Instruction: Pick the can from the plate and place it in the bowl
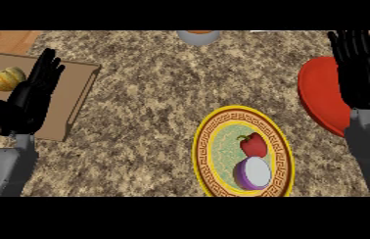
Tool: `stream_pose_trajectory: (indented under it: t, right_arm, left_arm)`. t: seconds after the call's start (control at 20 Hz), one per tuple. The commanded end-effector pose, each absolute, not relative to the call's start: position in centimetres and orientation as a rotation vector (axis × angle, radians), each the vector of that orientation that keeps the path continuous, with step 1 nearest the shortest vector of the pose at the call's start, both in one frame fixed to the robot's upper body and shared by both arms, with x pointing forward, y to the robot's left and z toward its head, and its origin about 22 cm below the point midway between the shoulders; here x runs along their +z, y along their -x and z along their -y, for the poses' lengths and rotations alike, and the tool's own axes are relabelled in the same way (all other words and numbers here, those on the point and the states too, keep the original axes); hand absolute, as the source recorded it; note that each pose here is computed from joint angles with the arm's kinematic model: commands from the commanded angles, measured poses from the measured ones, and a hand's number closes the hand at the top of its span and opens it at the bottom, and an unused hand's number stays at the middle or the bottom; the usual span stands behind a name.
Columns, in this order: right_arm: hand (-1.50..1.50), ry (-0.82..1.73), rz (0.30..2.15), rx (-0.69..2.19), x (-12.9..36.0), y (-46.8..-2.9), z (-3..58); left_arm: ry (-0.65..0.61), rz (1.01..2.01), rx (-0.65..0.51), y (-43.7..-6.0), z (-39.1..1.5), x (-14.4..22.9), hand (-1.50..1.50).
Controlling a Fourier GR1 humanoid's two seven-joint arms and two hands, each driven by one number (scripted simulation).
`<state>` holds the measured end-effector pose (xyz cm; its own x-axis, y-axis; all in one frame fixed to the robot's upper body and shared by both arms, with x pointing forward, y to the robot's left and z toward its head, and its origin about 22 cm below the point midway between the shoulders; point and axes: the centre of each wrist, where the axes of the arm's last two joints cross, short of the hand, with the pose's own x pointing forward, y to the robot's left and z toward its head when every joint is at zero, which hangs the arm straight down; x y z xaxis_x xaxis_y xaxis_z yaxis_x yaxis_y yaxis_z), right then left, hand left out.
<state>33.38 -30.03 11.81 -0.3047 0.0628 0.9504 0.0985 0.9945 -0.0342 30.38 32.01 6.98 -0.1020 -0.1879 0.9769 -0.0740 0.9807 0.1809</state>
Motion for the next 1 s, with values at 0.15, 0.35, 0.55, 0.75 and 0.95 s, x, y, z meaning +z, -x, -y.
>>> stream_pose_trajectory:
  t: [0.15, 0.35, 0.55, 0.75, 0.95]
  right_arm:
    - [-1.50, -0.309, 1.907, 0.168, 12.8, -30.8, 15.4]
    - [-1.50, 0.260, 1.931, 0.381, 10.8, -30.9, 17.5]
    - [-1.50, 0.269, 2.041, 0.283, 8.3, -25.7, 11.4]
    - [-1.50, 0.330, 2.010, 0.395, 7.4, -21.4, 9.4]
    - [-1.50, 0.544, 1.894, 0.570, 8.0, -21.1, 11.2]
  left_arm:
    - [-0.262, 1.781, -0.028, -29.9, -33.3, 8.1, 0.00]
    - [-0.259, 1.749, 0.005, -30.1, -33.2, 7.6, 0.00]
    - [-0.286, 1.760, 0.044, -29.9, -34.4, 8.0, 0.00]
    - [-0.294, 1.756, 0.042, -29.1, -34.0, 8.2, 0.00]
    - [-0.310, 1.736, 0.056, -28.7, -34.5, 7.3, 0.00]
